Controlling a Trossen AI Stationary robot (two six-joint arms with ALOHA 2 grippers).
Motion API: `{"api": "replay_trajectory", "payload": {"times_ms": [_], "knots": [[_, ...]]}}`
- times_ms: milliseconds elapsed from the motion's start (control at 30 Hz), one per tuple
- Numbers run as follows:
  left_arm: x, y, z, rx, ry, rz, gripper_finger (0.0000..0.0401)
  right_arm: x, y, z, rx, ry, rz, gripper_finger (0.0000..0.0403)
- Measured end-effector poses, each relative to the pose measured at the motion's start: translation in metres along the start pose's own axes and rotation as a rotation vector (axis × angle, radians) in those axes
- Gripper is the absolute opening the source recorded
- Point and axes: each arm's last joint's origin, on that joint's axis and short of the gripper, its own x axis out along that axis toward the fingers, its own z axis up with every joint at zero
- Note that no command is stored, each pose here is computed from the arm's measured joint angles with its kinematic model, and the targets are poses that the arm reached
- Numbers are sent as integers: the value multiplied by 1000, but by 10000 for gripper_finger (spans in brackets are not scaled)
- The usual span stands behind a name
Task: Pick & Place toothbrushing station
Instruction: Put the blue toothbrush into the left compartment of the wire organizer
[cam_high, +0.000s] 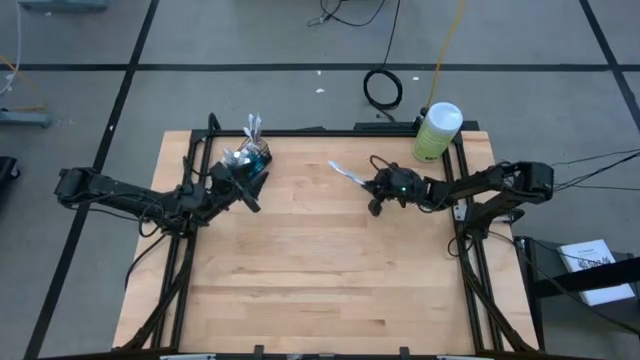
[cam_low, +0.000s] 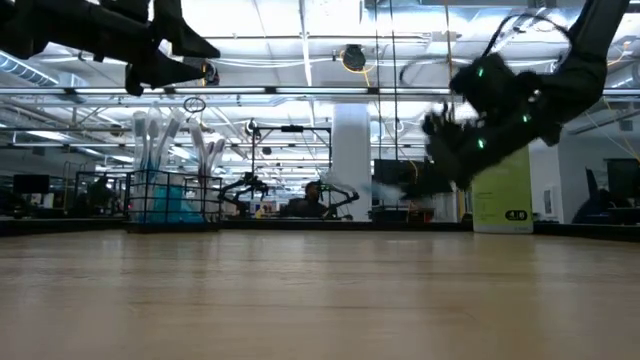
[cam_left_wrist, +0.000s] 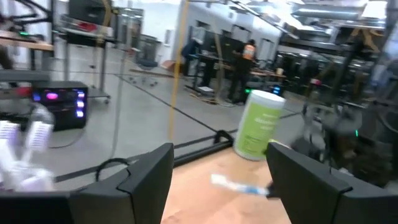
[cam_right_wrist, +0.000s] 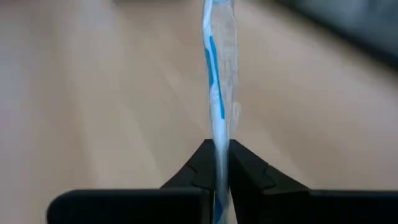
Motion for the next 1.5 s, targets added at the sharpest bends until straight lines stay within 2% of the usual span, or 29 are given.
{"api": "replay_trajectory", "payload": {"times_ms": [267, 367, 433, 600, 733, 967, 1200, 1500], "knots": [[4, -8, -3, -8, 5, -144, 267, -30, 40, 52, -72, -533, 411, 15], [8, -14, -6, 30, -11, -233, 267, -39, 53, 57, -105, -627, 532, 15], [11, -20, -10, 67, -29, -315, 267, -44, 60, 58, -131, -658, 570, 15], [17, -33, -14, 80, -144, -512, 267, -45, 69, 54, -161, -649, 587, 15], [26, -45, -19, 70, -184, -588, 267, -45, 69, 54, -164, -645, 587, 15], [57, -82, -27, 181, -166, -716, 266, -45, 69, 54, -164, -644, 586, 15], [85, -109, -30, 224, -197, -718, 266, -45, 69, 53, -159, -639, 588, 15], [108, -111, -33, 175, -180, -683, 266, -45, 69, 53, -158, -632, 586, 15]]}}
